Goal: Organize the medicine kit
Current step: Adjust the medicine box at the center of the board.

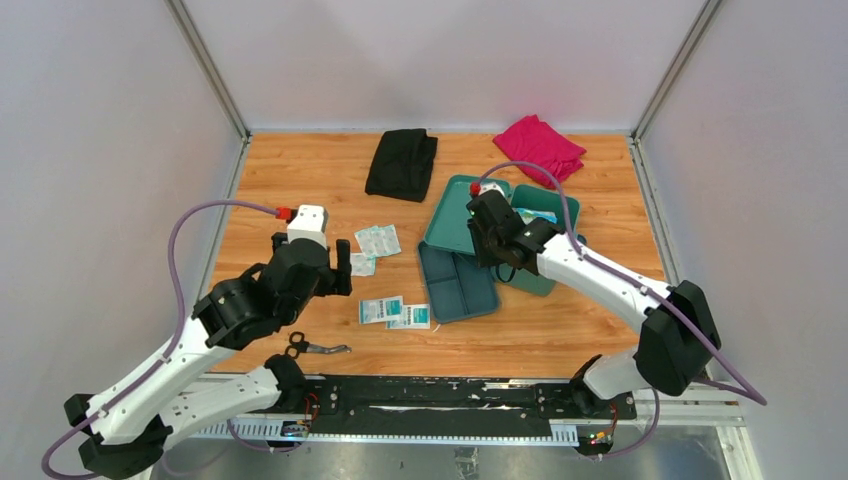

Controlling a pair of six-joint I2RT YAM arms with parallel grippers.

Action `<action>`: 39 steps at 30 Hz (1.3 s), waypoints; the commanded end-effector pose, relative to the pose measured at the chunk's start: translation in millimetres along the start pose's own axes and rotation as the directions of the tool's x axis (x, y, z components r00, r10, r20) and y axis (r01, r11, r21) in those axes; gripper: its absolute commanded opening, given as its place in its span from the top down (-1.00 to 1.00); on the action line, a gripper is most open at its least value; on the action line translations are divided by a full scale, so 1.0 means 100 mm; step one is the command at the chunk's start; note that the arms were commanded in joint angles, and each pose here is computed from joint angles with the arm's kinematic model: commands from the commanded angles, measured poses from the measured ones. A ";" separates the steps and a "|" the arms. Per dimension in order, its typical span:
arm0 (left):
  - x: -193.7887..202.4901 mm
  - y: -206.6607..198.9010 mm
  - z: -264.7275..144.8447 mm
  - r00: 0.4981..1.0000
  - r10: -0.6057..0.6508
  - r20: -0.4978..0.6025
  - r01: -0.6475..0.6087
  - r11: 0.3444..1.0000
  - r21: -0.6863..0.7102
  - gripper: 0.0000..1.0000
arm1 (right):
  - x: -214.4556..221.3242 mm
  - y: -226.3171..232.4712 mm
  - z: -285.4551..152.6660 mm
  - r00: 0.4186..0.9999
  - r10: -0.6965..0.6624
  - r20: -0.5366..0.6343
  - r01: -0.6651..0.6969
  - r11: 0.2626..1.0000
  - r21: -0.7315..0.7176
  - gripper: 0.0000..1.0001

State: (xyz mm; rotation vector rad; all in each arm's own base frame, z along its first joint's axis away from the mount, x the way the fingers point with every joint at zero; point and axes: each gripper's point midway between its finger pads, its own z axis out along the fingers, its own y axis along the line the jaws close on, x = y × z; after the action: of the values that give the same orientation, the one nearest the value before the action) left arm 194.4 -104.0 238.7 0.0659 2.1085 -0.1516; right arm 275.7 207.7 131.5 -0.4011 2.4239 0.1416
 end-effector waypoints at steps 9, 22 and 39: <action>0.07 0.20 0.22 0.983 0.183 -0.019 -0.184 0.972 -0.147 -0.79 | -0.29 -0.62 0.33 0.993 0.111 0.030 -0.115 0.966 0.232 0.34; 0.10 0.19 0.30 0.990 0.142 0.001 -0.140 0.975 -0.174 -0.84 | -0.39 -0.61 0.15 0.988 0.142 0.066 -0.149 0.982 0.120 0.25; -0.28 0.60 -0.20 0.973 0.004 0.230 0.044 0.979 -0.201 -0.84 | 0.00 1.17 0.00 0.965 -0.261 0.000 0.239 0.882 -0.407 -0.06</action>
State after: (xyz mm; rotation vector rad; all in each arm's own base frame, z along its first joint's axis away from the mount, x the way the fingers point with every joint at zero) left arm 207.4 -66.1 252.6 0.0174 1.9559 0.0481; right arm 260.3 279.9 135.0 -0.6418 2.4205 0.4504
